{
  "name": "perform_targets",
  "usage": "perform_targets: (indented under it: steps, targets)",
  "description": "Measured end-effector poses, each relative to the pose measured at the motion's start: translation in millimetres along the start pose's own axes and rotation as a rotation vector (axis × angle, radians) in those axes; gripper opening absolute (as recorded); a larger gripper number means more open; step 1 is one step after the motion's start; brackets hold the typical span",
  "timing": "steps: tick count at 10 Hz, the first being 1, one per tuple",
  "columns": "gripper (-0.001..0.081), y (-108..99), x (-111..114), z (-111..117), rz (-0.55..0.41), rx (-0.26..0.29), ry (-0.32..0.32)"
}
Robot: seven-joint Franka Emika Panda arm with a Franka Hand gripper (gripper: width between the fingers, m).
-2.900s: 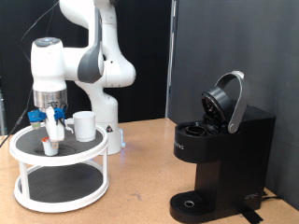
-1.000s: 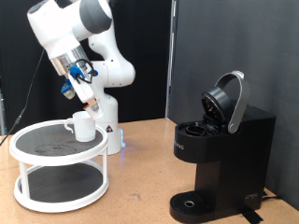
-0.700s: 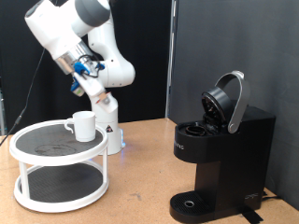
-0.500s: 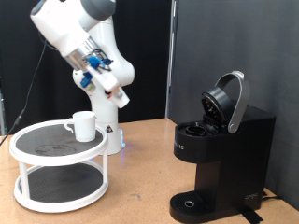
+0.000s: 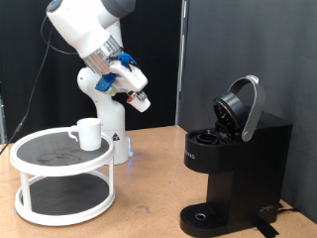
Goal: Make a cup of coffee with the keurig machine
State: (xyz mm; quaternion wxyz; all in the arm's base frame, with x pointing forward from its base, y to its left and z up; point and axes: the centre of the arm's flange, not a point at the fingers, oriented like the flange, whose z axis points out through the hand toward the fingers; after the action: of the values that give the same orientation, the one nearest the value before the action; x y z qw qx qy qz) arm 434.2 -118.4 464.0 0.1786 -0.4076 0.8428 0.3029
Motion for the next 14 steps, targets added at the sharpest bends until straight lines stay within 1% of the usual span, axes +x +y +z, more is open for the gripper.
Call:
perform_targets:
  steps: [1,2,3,6,7,9,11,14]
  targets:
    - [0.0385,3,-9,4,-0.014,-0.034,-0.017]
    - [0.0385,4,-23,7,-0.028,-0.055,-0.032]
    - [0.0385,5,-37,12,-0.044,-0.062,-0.039]
    - [0.0385,8,-80,23,-0.063,-0.043,-0.061]
    - [0.0385,10,-93,26,-0.065,-0.041,-0.061]
    - [0.0385,16,-118,32,-0.066,-0.043,-0.042]
    - [0.0385,17,-133,40,-0.06,-0.041,-0.024]
    - [0.0385,15,-138,45,-0.063,-0.039,-0.009]
